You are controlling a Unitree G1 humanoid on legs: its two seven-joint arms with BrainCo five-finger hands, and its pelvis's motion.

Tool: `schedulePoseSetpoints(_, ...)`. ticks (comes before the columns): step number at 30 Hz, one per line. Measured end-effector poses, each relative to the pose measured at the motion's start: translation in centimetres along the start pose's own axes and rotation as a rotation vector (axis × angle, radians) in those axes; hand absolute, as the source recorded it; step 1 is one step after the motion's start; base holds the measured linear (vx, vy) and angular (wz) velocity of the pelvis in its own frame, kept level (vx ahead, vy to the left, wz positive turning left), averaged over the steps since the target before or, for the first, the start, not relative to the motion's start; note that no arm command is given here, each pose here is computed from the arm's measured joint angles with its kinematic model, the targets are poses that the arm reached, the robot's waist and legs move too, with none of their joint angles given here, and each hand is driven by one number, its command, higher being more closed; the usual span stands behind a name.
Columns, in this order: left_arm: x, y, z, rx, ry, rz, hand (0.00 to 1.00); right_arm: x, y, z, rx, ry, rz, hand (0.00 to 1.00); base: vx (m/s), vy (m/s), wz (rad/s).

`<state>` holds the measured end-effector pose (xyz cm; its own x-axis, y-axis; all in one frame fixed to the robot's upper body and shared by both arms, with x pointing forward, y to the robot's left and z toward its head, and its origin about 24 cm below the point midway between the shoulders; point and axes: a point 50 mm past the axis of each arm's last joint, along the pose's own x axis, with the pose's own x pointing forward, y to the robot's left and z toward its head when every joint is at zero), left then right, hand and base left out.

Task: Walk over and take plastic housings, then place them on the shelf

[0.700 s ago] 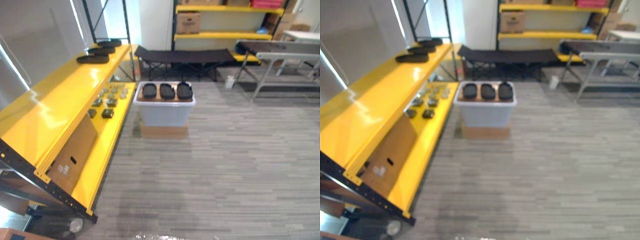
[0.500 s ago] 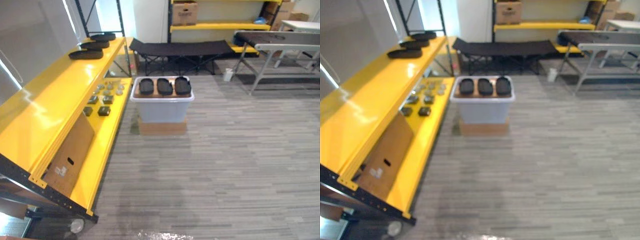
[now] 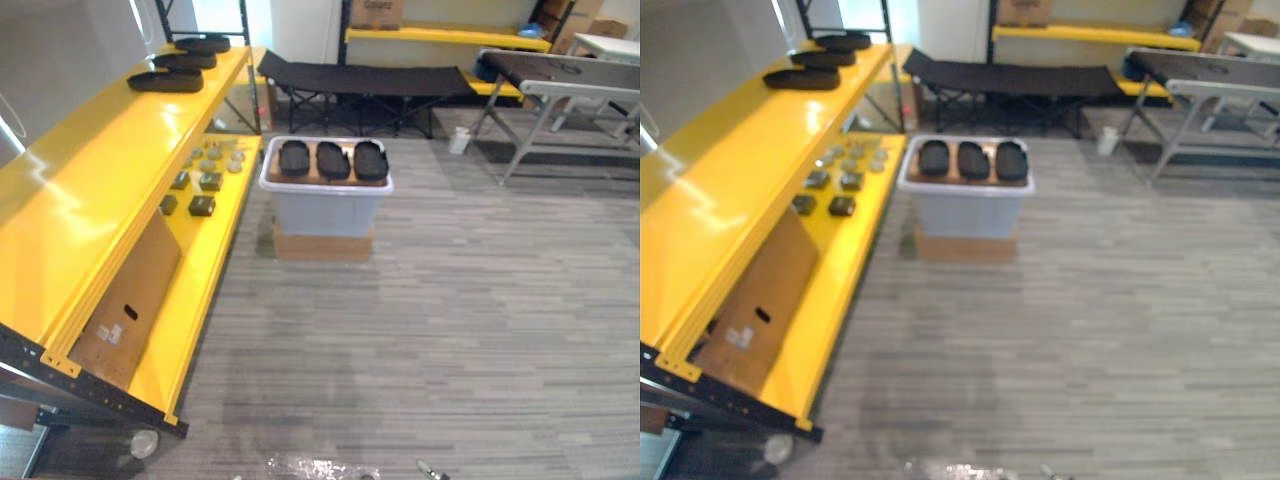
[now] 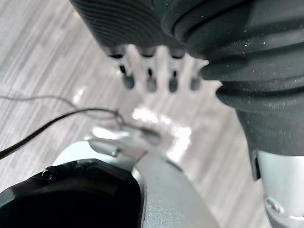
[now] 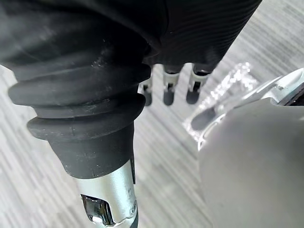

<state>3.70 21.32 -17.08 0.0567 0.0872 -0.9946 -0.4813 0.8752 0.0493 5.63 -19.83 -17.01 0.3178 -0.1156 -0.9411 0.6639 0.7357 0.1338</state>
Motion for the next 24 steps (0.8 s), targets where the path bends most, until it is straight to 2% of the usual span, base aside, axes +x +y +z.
schedulePoseSetpoints(14, 0.0, 0.0, 0.3, -0.024, -0.042, -0.008, 0.00, -0.1, -0.1, -0.2, -0.033, 0.012, -0.003, 0.00, -0.01, -0.014, -0.07)
schedulePoseSetpoints(18, -0.1, -0.2, 1.5, 0.058, -0.122, -0.020, 0.00, -0.1, 0.0, 0.2, -0.001, -0.018, 0.007, 0.00, -0.06, 0.017, -0.18)
schedulePoseSetpoints(24, -0.2, -0.2, 2.1, 0.071, -0.143, -0.019, 0.00, -0.9, -1.7, -3.0, 0.061, 0.064, -0.024, 0.00, 0.07, 0.016, 0.10)
